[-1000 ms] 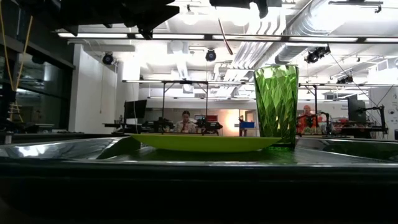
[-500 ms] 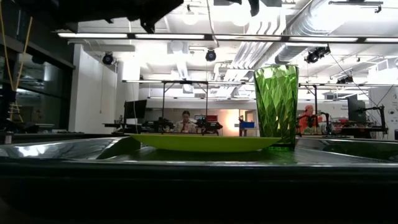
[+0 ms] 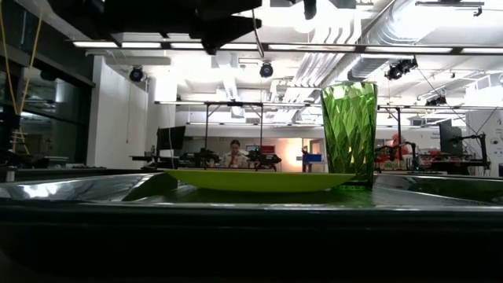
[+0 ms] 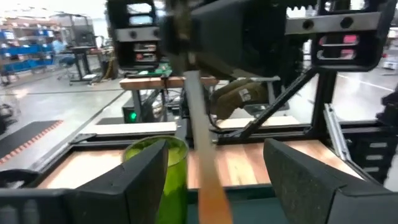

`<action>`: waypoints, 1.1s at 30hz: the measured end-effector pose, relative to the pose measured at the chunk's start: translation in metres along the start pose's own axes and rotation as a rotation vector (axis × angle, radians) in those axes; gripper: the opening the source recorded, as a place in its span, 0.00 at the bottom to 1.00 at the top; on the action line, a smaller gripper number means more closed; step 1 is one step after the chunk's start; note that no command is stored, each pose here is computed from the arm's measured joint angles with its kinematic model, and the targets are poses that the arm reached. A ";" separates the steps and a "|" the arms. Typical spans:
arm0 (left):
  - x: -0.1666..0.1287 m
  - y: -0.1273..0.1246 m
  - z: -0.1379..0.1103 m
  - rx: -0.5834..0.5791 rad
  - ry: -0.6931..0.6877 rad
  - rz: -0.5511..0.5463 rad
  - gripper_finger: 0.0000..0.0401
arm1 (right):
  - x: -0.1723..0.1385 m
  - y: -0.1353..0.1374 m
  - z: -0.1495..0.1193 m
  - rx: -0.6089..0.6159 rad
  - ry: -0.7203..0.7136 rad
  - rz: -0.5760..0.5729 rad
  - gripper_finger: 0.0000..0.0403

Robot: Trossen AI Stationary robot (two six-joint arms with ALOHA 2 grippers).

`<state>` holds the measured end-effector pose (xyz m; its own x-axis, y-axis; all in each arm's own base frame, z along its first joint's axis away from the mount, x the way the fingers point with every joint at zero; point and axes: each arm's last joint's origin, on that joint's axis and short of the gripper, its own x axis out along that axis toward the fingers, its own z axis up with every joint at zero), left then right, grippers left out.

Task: Pick and place plate/cup/fork/spoon on tray
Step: Put the orange fork on the black serving tray to the right of the green plate

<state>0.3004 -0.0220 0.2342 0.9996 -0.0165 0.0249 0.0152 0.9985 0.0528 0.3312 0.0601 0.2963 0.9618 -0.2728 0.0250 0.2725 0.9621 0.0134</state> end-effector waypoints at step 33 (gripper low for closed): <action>0.013 0.005 -0.001 -0.011 0.054 0.081 0.06 | -0.001 0.001 -0.002 -0.014 0.026 0.003 0.08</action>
<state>0.3132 -0.0168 0.2339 0.9974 0.0671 -0.0255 -0.0660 0.9970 0.0413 0.3309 0.0610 0.2938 0.9629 -0.2700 -0.0011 0.2700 0.9629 -0.0011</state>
